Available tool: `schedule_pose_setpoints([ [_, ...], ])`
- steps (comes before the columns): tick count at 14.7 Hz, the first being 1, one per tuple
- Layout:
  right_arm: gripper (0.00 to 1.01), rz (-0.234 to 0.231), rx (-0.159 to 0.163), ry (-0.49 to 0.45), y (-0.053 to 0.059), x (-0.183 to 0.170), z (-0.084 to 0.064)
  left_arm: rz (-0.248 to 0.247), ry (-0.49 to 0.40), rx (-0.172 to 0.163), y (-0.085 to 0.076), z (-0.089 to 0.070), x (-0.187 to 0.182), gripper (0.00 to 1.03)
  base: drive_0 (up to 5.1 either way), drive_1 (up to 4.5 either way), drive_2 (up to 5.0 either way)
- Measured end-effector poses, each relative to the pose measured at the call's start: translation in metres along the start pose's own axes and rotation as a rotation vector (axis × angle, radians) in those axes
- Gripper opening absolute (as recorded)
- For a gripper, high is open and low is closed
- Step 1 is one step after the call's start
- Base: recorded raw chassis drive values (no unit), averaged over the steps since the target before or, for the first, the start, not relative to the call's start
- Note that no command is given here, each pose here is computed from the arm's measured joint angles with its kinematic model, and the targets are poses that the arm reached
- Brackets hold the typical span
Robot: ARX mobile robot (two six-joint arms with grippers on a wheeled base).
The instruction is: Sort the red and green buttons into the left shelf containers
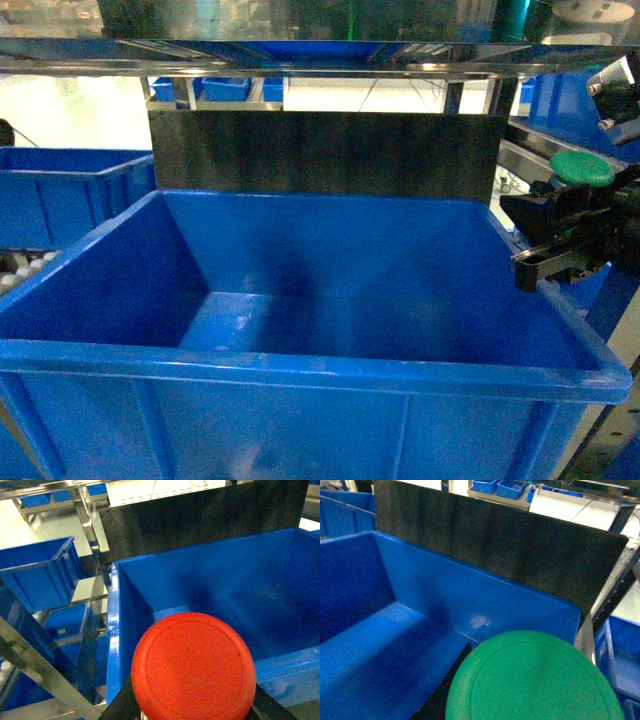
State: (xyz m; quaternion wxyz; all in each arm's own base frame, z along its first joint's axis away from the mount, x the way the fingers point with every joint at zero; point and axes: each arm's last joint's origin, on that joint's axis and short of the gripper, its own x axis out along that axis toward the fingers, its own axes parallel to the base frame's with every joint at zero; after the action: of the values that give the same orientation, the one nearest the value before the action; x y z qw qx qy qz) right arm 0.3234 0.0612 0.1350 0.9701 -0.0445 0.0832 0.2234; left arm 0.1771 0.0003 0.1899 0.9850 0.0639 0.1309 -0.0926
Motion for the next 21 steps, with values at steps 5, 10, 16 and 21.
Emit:
schedule_pose_setpoints([
  [5, 0.26, 0.076, 0.105, 0.083, 0.032, -0.015, -0.016, 0.000, 0.000, 0.000, 0.000, 0.000, 0.000, 0.24, 0.0, 0.00, 0.0],
  [10, 0.38, 0.028, 0.089, 0.118, 0.035, -0.012, -0.022, 0.000, 0.000, 0.000, 0.000, 0.000, 0.000, 0.24, 0.0, 0.00, 0.0],
  [16, 0.97, 0.028, 0.088, 0.115, 0.035, -0.012, -0.021, 0.000, 0.000, 0.000, 0.000, 0.000, 0.000, 0.24, 0.0, 0.00, 0.0],
  [21, 0.98, 0.028, 0.088, 0.115, 0.035, -0.012, -0.021, -0.190, 0.010, 0.024, -0.011, 0.005, 0.048, 0.24, 0.0, 0.00, 0.0],
])
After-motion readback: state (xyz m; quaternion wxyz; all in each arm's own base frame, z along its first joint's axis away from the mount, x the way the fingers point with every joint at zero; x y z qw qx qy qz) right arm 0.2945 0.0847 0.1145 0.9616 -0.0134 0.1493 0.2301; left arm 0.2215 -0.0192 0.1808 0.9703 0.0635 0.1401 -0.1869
